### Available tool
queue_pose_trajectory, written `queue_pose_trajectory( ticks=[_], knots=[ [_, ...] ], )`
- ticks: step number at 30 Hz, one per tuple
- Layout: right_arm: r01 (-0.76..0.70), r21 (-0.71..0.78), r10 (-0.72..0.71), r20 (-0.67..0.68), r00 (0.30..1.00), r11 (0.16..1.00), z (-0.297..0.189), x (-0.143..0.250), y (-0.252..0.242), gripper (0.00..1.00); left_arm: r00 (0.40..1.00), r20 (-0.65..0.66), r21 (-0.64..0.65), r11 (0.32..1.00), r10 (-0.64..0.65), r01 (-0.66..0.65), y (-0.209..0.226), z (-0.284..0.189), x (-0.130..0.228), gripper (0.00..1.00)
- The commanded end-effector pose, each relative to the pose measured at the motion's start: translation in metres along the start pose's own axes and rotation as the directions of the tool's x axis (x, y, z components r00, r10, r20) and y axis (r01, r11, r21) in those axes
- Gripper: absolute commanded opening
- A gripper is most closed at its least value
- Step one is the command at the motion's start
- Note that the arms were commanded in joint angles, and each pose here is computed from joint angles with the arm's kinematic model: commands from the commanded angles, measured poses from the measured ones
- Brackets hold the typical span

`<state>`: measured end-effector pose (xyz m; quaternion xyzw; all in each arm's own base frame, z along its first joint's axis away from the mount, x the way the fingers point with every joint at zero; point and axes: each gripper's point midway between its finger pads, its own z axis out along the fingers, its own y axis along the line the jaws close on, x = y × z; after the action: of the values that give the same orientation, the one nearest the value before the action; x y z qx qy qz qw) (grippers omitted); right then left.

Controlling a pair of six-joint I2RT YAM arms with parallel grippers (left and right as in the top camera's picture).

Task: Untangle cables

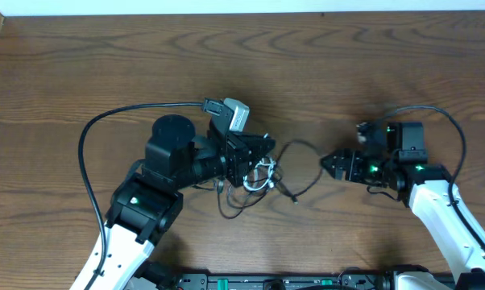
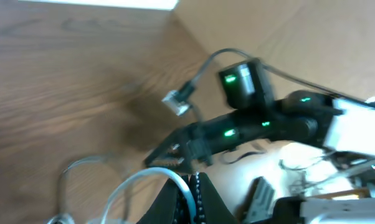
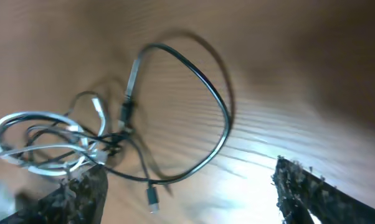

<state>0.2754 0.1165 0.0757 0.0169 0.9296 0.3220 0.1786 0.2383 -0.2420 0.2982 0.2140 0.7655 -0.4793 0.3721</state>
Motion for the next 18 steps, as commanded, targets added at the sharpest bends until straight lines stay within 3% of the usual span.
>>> queue_pose_trajectory(
  ticks=[1, 6, 8, 18],
  knots=[
    [0.152, -0.154, -0.156, -0.010, 0.988, 0.976, 0.002, 0.004, 0.034, 0.85, 1.000, -0.006, 0.127, 0.992, -0.005, 0.006, -0.027, -0.004, -0.003, 0.07],
    [0.336, -0.197, -0.340, 0.016, 0.940, 0.921, 0.011, 0.009, 0.058, 0.87, 1.000, -0.004, 0.178, 0.984, 0.002, -0.001, -0.041, -0.003, -0.004, 0.08],
    [0.400, -0.200, -0.403, 0.027, 0.915, 0.895, 0.014, 0.010, 0.065, 0.83, 1.000, -0.015, 0.193, 0.981, 0.008, -0.005, -0.046, -0.001, -0.001, 0.07],
    [0.491, -0.215, -0.496, 0.034, 0.868, 0.844, 0.025, 0.020, 0.088, 0.80, 0.996, 0.006, 0.295, 0.952, 0.085, -0.083, -0.081, 0.004, 0.000, 0.07]
  ],
)
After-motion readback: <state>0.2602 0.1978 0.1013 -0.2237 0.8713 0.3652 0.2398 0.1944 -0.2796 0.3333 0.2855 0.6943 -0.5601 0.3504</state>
